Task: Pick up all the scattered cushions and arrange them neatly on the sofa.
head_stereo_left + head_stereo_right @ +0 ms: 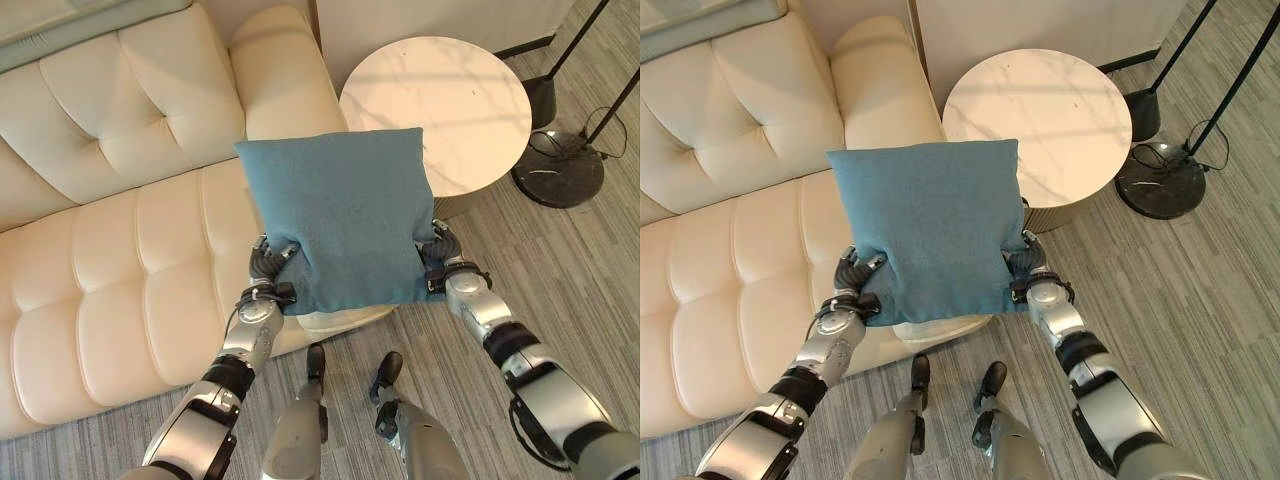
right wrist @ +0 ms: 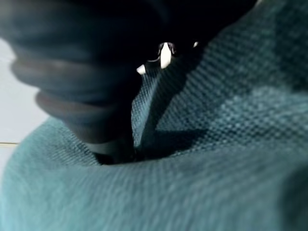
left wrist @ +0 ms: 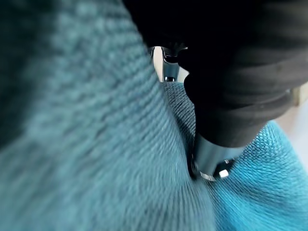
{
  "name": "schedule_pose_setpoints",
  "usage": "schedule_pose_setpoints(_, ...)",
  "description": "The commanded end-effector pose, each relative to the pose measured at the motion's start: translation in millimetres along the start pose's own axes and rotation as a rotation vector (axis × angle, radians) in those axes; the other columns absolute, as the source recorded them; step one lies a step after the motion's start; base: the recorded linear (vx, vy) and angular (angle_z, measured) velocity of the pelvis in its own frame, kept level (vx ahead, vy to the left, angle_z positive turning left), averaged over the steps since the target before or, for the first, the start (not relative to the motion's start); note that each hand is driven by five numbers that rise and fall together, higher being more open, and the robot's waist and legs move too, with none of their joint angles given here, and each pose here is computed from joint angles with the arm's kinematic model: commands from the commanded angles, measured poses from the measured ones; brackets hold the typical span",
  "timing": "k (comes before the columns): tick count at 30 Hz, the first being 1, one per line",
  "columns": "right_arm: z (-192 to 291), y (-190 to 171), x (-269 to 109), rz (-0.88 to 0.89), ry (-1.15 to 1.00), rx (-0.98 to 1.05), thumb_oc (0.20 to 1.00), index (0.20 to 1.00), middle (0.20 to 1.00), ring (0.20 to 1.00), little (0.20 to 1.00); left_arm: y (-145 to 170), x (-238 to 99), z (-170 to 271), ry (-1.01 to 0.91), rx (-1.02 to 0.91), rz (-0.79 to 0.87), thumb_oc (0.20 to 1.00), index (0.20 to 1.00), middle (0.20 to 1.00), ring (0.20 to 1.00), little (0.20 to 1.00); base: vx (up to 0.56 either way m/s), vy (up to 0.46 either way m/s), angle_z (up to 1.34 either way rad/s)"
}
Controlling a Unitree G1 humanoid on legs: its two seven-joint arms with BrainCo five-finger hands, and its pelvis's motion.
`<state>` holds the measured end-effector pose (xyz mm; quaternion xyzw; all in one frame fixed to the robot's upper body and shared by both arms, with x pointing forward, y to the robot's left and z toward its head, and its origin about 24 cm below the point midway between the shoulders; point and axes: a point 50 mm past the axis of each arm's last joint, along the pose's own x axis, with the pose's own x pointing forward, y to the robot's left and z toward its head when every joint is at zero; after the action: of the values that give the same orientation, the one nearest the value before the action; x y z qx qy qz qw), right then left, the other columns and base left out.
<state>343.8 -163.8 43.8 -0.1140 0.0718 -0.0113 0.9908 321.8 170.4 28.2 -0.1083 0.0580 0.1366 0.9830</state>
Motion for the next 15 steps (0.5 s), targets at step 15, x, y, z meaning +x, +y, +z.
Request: schedule_pose_setpoints(15, -3.8, 11.4, -98.0, 0.244, -0.254, 0.312, 0.200, 0.200, 0.200, 0.200, 0.200, 32.4, -75.0, 0.6, -0.131, 0.107, -0.213, 0.200, 0.200, 0.200, 0.200, 0.200, 0.05, 0.138, -0.25)
